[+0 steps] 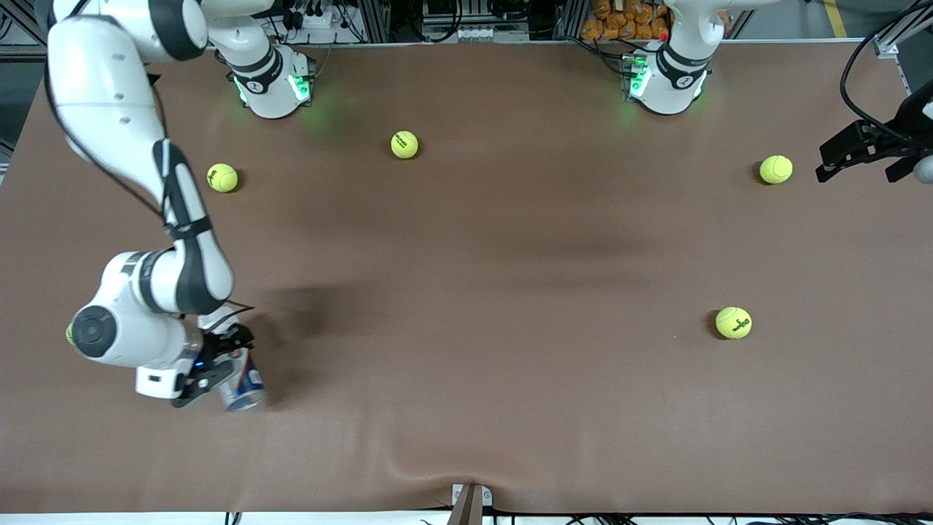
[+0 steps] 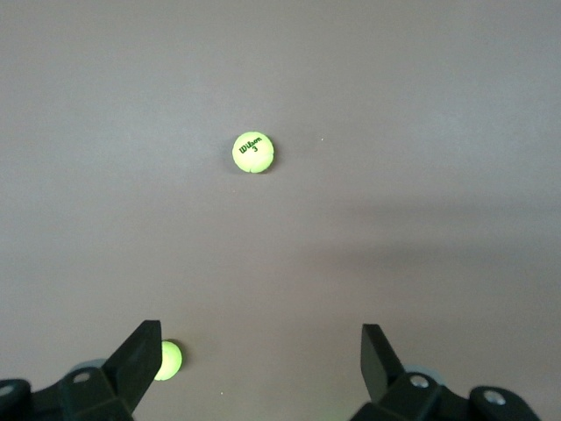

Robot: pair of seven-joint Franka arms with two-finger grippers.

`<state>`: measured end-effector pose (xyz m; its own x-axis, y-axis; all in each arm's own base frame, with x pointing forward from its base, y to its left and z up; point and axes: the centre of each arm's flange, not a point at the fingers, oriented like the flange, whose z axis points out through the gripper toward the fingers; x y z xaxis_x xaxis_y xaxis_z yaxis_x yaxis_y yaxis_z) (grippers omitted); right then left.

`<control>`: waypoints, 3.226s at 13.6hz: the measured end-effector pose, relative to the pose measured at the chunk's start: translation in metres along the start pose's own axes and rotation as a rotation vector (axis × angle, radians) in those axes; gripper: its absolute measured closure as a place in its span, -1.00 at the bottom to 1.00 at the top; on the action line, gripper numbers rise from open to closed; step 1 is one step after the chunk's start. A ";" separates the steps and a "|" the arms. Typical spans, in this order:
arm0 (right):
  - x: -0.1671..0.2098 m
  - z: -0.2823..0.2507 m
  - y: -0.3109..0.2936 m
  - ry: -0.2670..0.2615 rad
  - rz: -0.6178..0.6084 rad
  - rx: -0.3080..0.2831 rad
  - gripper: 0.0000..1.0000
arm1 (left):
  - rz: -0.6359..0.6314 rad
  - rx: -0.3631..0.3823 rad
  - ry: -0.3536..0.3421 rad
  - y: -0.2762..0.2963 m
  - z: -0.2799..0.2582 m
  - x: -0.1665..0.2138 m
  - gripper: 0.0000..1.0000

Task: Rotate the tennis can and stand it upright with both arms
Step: 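Lift the can with the right gripper and carry it toward table center, then lower the can onto the table with the right gripper and release it, then retract the right gripper while the left gripper reaches toward the can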

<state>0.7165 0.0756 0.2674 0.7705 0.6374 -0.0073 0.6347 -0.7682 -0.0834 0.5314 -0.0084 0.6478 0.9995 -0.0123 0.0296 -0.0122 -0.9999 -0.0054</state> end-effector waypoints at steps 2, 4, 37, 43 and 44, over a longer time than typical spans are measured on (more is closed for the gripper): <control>0.035 -0.019 -0.066 -0.003 -0.089 0.009 -0.52 | 0.000 0.000 0.000 0.000 0.000 0.000 -1.00; 0.063 -0.026 -0.131 -0.009 -0.180 0.013 -0.52 | 0.000 0.000 0.000 0.000 0.000 0.000 -1.00; 0.115 0.027 -0.538 0.043 -0.784 -0.160 -1.00 | 0.042 -0.002 -0.181 0.022 0.088 0.036 -1.00; 0.108 -0.100 -0.427 0.060 -0.530 -0.170 -1.00 | 0.087 -0.083 -0.256 0.059 0.121 0.043 -1.00; 0.102 -0.121 -0.393 0.058 -0.477 -0.167 -1.00 | 0.087 -0.150 -0.264 0.072 0.122 0.042 -1.00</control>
<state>0.5529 0.4359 0.4202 0.3918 0.9188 0.0490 0.9137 -0.3948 0.0964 0.5760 -0.0803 0.5268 0.9673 -0.1162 -0.2256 -0.0829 -0.9849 0.1520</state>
